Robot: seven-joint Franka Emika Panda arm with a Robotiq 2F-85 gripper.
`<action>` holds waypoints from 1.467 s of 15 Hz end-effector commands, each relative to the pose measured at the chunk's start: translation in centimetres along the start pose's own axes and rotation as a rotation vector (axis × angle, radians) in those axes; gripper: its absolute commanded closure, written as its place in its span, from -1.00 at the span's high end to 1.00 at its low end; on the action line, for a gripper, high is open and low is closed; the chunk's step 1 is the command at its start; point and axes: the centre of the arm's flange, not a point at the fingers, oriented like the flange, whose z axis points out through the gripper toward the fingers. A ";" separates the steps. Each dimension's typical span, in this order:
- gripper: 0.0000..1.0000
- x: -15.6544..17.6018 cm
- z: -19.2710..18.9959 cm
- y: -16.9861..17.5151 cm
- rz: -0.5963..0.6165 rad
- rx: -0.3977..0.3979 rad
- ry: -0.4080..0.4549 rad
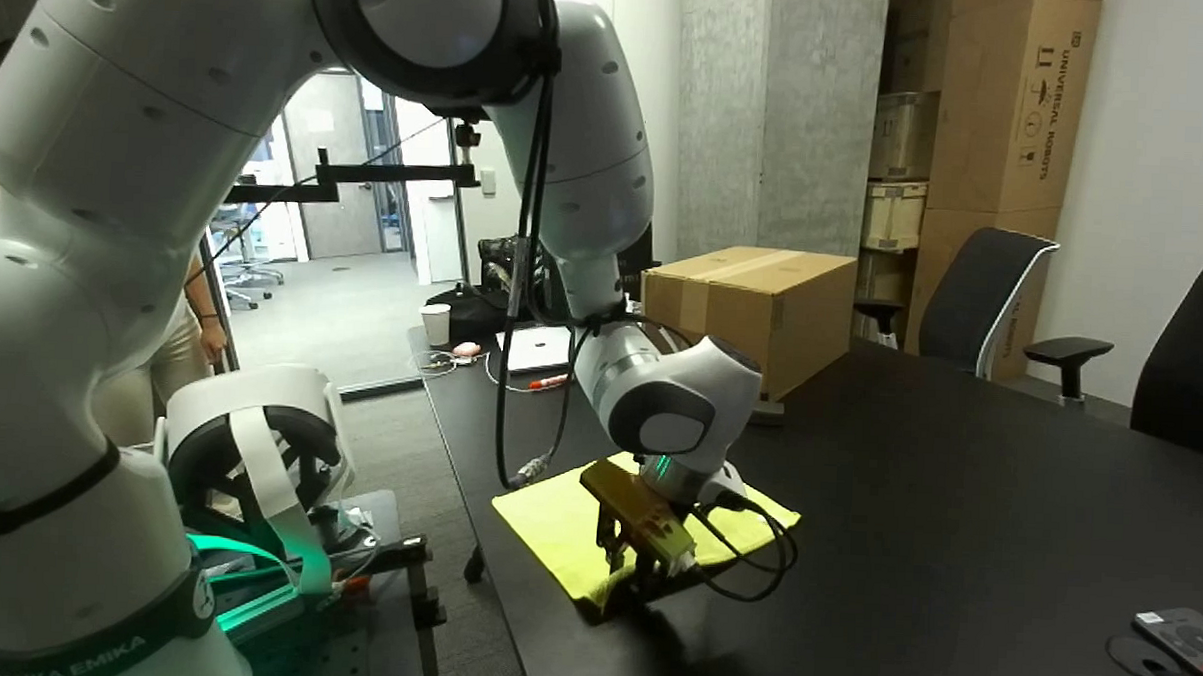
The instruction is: Fold the yellow towel from bottom to top
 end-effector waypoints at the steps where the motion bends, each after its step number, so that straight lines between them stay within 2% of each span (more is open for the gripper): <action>1: -0.85 0.6 -1.0 0.3 -0.076 0.007 -0.063; 7: -0.91 2.3 -3.5 -0.4 -0.249 -0.004 -0.121; 10: -0.93 4.5 -5.2 -1.0 -0.361 0.019 -0.134; 13: -0.94 6.6 -7.3 -2.0 -0.409 0.028 -0.163; 18: -0.94 11.5 -10.8 -3.1 -0.348 -0.038 -0.209; 22: -0.94 15.6 -12.6 -3.3 -0.215 -0.061 -0.277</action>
